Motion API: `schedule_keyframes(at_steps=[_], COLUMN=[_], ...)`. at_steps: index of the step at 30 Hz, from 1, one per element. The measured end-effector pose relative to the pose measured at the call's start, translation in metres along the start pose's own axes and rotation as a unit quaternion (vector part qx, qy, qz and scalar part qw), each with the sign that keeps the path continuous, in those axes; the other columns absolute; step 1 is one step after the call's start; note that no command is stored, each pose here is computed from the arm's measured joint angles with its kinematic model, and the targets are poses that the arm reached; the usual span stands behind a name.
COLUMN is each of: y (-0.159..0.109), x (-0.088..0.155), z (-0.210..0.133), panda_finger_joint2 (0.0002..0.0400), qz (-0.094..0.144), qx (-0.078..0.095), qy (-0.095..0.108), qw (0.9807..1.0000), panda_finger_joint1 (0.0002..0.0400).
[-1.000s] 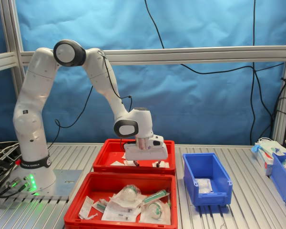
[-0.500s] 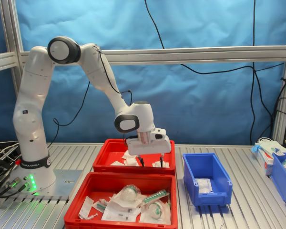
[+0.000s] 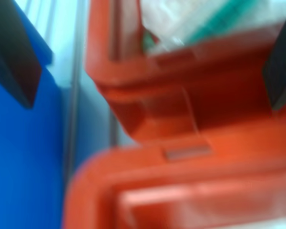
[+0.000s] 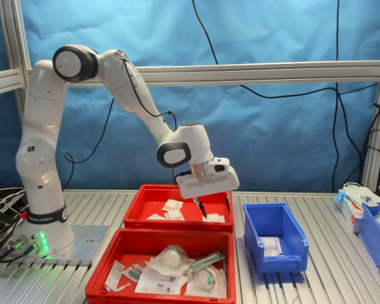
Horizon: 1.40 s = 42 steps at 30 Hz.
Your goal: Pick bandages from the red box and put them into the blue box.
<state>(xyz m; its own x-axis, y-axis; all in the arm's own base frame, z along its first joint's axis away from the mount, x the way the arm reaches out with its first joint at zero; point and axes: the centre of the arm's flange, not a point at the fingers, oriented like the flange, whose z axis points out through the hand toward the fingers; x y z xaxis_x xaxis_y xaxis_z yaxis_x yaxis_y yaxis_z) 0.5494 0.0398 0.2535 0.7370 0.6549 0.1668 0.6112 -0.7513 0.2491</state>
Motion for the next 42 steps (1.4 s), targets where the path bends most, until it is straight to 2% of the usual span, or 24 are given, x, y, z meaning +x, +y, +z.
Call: schedule_keyframes(at_steps=[5,6,9,24,32,36,42], y=[0.021,0.033,0.049,0.084,0.091,0.092,0.092], x=[-0.006,-0.012,-0.020,-0.036,-0.043,-0.046,-0.050], z=[-0.009,-0.013,-0.021,-0.051,-0.062,-0.070,-0.083], panda_finger_joint2=[0.0400,0.0400,0.0400,0.0400,0.0400,0.0400,0.0400], qz=[-0.007,-0.009,-0.007,0.013,0.023,0.027,0.032], qx=[-0.017,-0.025,-0.036,-0.061,-0.055,-0.045,-0.022], qy=[0.002,0.002,0.002,0.018,0.008,-0.005,-0.035], qw=[0.9998,0.9996,0.9993,0.9979,0.9982,0.9986,0.9986], panda_finger_joint1=[0.0400,0.0400,0.0400,0.0400,0.0400,0.0400,0.0400])
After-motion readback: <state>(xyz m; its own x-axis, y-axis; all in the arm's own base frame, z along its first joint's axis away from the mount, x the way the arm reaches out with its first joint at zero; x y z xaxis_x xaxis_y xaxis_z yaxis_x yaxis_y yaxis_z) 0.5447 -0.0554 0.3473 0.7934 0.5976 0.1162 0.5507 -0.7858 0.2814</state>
